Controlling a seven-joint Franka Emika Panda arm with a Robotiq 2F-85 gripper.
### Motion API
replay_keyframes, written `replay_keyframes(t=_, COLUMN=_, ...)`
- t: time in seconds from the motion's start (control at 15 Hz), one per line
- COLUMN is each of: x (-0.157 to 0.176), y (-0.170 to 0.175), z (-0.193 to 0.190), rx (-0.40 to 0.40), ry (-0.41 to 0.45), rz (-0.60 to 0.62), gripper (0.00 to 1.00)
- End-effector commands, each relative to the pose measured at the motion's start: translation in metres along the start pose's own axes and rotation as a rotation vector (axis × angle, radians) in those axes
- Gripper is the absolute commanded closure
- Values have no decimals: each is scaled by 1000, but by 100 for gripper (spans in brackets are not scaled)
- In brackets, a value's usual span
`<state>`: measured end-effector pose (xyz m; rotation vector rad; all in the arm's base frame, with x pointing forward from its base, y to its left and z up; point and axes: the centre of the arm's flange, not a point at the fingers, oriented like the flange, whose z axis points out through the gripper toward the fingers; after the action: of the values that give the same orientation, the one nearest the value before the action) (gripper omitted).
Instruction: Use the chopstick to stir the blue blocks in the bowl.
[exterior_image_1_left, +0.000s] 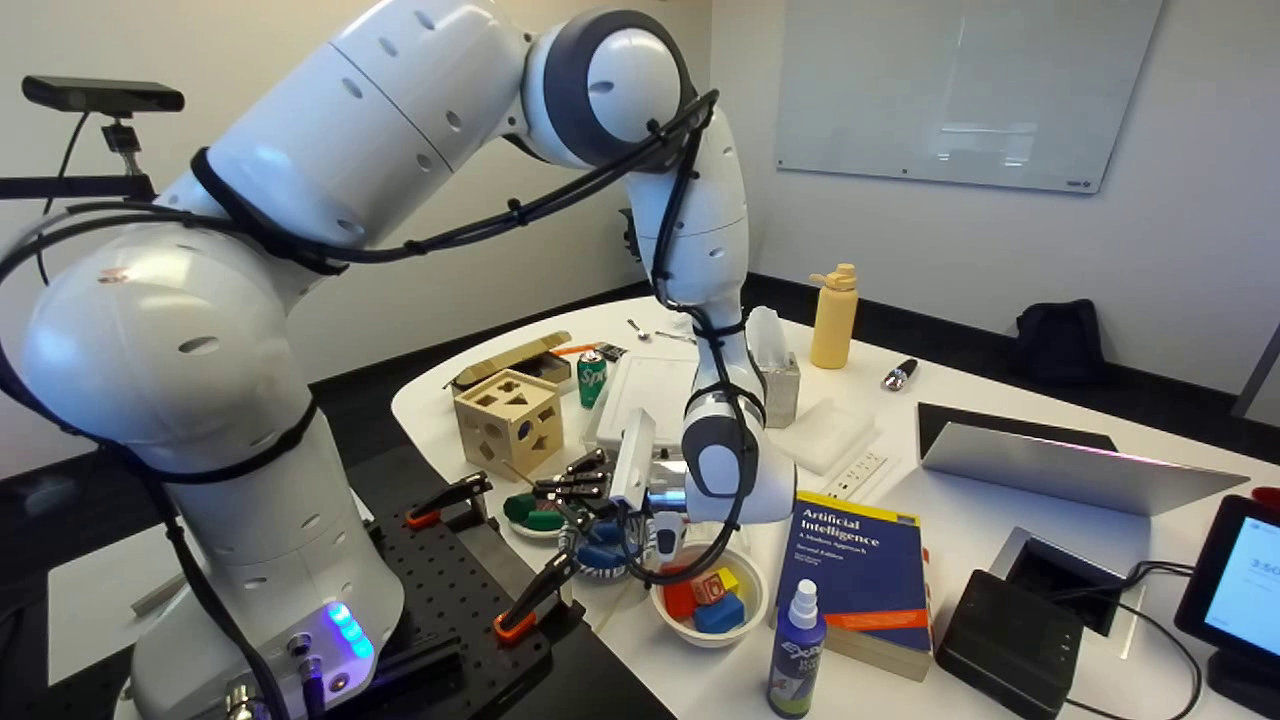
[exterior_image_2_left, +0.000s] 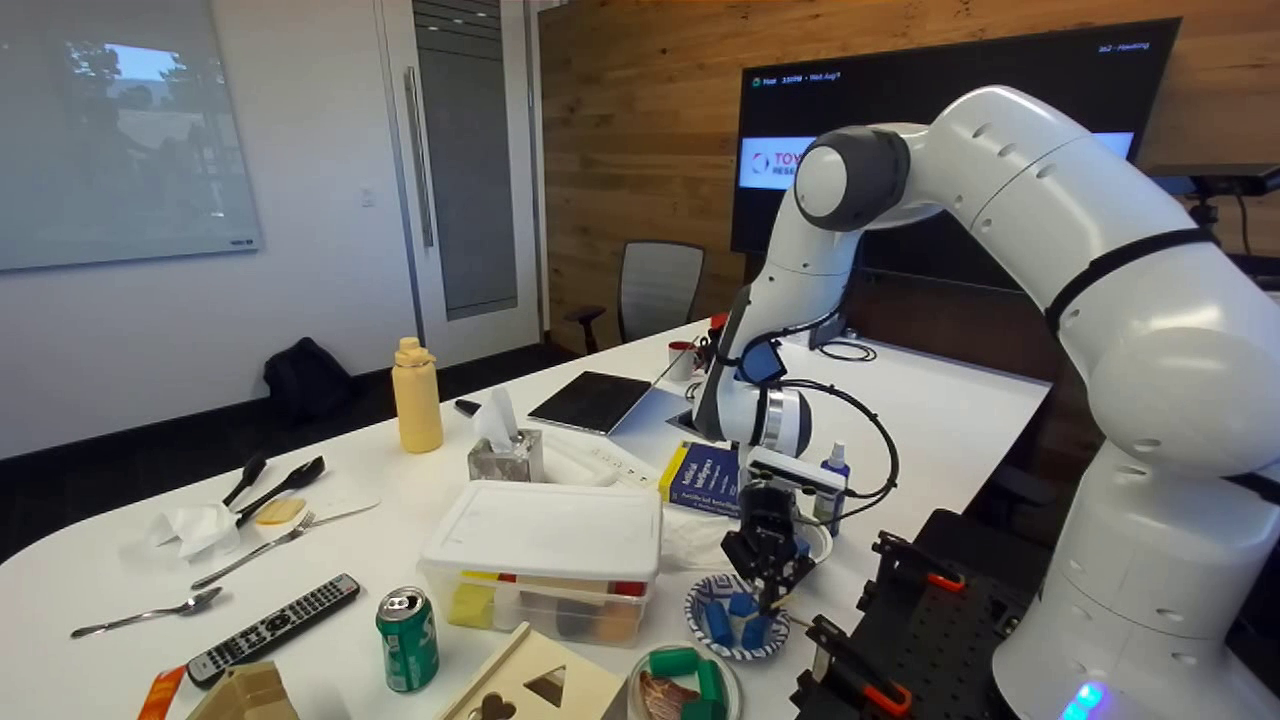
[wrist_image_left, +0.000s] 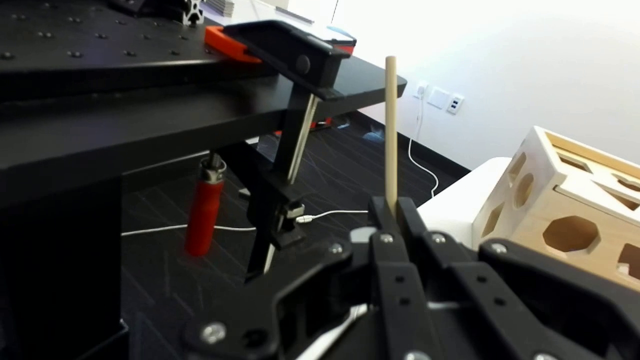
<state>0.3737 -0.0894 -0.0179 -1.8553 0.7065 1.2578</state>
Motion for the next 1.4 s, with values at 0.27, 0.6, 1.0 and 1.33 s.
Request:
replay_keyframes(t=0.27, x=-11, y=-18, z=-12, rx=-88, ry=132, rz=-26, gripper=98)
replay_keyframes(t=0.6, x=-19, y=-15, z=-10, rx=-96, ry=95, rz=-5, gripper=98)
replay_keyframes(t=1.0, x=-23, y=-4, z=0, rx=-82, ry=30, rz=26, gripper=98)
replay_keyframes(t=1.33, x=-29, y=-11, z=-1, rx=-69, ry=47, rz=-49, gripper=98)
